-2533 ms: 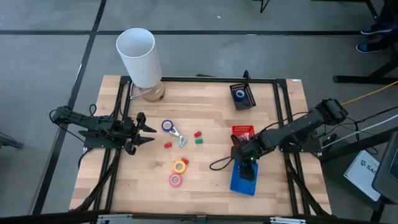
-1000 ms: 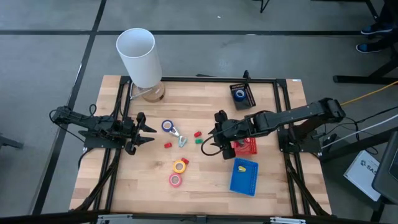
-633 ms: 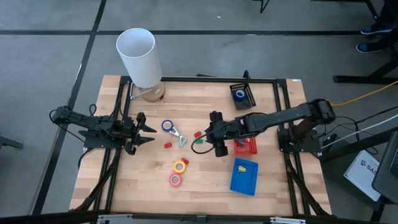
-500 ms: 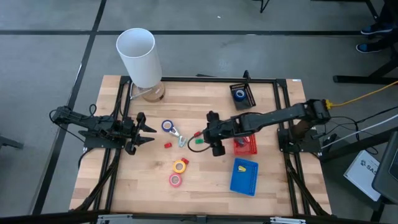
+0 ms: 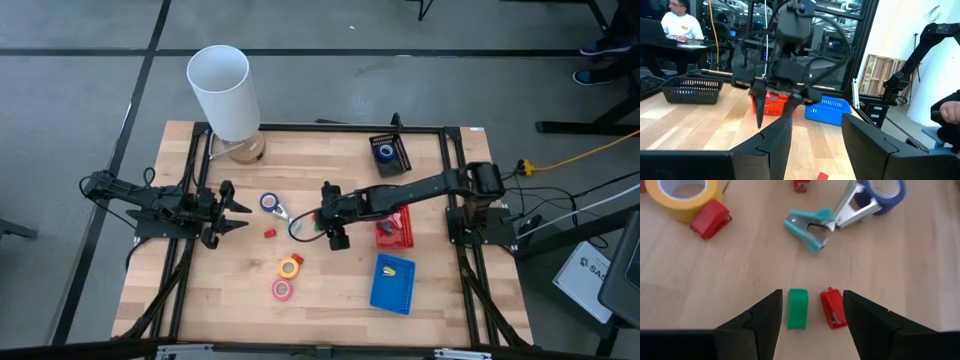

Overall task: Pick and place Stapler, Stapler remover, tape
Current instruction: Put the green stapler into the blue basket

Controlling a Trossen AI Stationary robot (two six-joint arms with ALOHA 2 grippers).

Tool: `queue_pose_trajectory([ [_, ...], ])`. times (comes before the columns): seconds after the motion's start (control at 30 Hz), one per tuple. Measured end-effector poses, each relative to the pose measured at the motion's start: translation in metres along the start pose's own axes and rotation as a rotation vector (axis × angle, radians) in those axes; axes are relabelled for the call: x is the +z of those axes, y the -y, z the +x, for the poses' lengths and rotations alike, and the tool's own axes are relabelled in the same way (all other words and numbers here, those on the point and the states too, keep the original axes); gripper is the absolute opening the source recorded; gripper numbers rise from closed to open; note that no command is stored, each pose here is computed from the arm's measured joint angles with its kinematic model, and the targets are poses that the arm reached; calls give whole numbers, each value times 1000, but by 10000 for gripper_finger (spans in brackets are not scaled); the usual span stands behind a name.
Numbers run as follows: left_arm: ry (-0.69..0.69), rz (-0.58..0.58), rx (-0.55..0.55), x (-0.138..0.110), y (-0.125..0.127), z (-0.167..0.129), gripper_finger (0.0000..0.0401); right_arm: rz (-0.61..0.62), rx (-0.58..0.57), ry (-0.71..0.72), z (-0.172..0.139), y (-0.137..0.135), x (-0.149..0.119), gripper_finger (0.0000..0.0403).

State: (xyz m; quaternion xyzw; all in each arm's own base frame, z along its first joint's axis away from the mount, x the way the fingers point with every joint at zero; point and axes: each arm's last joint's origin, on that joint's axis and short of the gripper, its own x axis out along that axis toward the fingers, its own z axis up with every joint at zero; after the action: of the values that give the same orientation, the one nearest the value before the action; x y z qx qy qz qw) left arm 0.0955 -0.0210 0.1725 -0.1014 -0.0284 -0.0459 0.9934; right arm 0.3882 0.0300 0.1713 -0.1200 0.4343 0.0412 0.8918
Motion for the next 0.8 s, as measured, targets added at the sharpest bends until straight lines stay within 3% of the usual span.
queue_pose_trajectory([
  [0.6,0,0,0,0,0,0,169,52,45,-86,44,-8,-21,208],
  [0.8,0,0,0,0,0,0,169,52,45,-87,44,-8,-22,164],
])
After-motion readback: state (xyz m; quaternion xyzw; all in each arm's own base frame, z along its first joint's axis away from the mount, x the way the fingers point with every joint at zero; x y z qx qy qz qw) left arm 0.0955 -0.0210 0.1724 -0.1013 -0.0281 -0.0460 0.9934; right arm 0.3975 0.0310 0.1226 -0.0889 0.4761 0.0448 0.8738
